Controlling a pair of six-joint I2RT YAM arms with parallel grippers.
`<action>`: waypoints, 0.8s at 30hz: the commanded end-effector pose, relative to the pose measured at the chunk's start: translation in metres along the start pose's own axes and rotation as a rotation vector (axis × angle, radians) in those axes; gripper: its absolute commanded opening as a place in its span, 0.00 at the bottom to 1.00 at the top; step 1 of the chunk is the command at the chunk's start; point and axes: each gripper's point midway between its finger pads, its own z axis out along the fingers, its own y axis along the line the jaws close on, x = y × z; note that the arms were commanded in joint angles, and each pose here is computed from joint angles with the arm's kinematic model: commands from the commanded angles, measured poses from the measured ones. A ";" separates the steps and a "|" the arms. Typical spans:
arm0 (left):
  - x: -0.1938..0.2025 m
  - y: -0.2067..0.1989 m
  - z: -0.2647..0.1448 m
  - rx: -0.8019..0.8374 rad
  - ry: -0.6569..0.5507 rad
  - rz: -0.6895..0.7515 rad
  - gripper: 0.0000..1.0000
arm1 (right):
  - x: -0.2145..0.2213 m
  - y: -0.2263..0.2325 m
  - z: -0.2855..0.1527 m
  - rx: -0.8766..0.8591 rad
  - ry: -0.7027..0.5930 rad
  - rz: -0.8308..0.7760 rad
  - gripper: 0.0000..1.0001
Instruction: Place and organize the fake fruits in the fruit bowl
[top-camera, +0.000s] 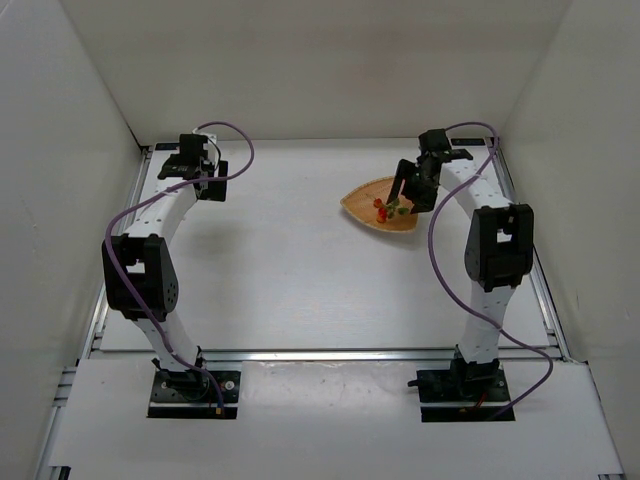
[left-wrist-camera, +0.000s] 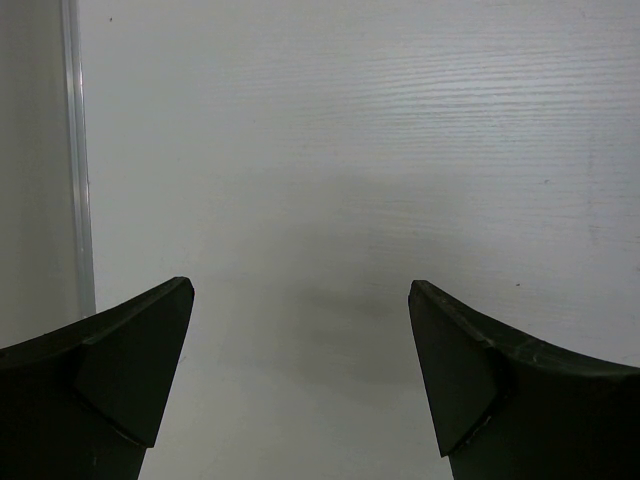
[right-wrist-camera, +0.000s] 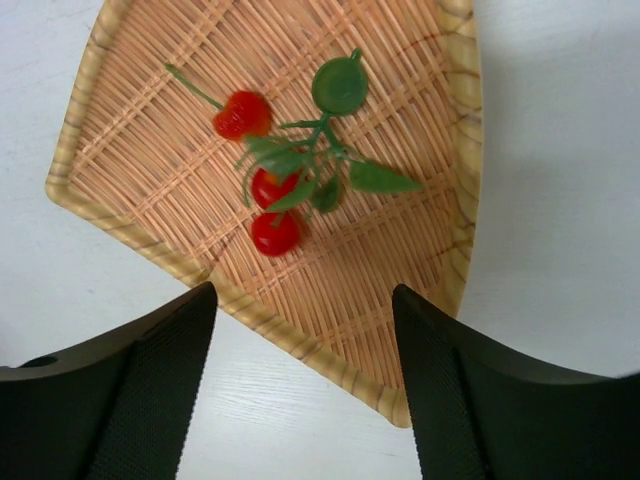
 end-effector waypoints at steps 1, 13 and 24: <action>-0.018 0.015 -0.023 -0.014 -0.067 -0.034 1.00 | -0.013 -0.001 -0.031 -0.016 -0.067 -0.007 0.78; 0.004 0.080 -0.029 -0.117 -0.044 -0.178 1.00 | -0.034 -0.102 -0.111 0.010 -0.207 0.231 0.97; 0.044 0.092 -0.039 -0.130 0.004 -0.216 1.00 | -0.007 -0.166 -0.116 0.084 -0.201 0.380 0.97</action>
